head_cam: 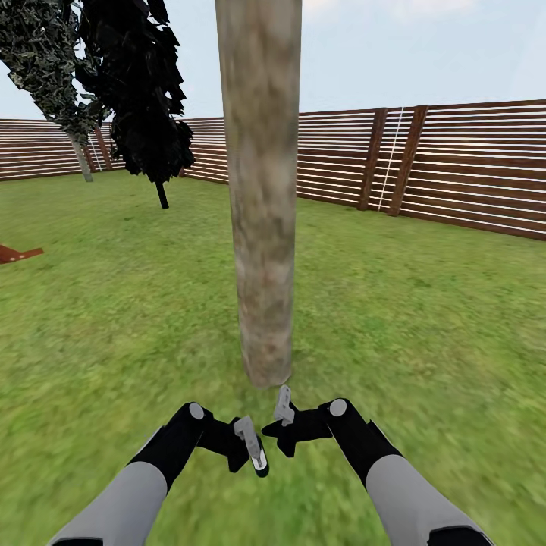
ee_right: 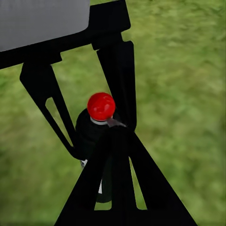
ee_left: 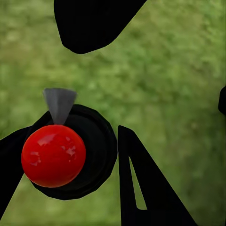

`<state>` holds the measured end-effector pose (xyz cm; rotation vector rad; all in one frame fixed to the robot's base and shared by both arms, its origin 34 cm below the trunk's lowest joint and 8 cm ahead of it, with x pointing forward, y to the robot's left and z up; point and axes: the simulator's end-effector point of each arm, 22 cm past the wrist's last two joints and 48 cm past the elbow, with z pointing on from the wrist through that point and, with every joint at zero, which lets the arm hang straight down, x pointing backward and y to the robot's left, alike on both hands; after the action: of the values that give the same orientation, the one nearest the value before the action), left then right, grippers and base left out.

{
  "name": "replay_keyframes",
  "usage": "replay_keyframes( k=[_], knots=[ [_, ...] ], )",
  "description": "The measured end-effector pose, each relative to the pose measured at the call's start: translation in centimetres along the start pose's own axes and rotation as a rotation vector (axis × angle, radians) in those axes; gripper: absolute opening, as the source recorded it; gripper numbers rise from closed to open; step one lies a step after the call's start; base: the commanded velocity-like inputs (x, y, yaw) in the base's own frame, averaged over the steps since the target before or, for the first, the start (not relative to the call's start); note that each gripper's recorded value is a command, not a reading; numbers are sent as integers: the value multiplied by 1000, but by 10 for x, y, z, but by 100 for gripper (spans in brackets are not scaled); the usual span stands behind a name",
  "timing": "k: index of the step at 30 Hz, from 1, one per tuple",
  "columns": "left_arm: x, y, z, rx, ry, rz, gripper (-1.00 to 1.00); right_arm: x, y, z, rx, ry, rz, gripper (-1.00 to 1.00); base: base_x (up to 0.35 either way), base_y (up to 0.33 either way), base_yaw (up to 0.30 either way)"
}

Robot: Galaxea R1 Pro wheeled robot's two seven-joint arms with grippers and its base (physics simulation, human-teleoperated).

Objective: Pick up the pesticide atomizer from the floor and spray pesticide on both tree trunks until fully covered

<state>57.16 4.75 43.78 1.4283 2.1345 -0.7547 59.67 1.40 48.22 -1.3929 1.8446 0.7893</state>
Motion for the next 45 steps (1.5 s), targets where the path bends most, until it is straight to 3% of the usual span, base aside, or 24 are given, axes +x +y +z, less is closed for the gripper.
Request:
replay_keyframes(
  k=[22, 33, 38, 44, 45],
  knots=[
    [-12, -7, 7, 13, -16, 7, -100, -2, 1, 1, -1, -4, -1, -100, 0, 0, 0],
    [0, -4, 4, 6, 8, 4, -100, -2, 1, 2, -2, -4, -1, -100, 0, 0, 0],
    [50, 19, -21, -38, 77, -23, -100, -2, 1, 1, -2, -3, -1, -100, 0, 0, 0],
    [126, 56, -76, -121, 182, -65, -100, -1, 1, 1, -2, -1, -2, -100, 0, 0, 0],
    [137, 61, -86, -135, 197, -72, -100, 0, 1, 0, -2, 0, -2, 100, 0, 0, 0]
  ],
)
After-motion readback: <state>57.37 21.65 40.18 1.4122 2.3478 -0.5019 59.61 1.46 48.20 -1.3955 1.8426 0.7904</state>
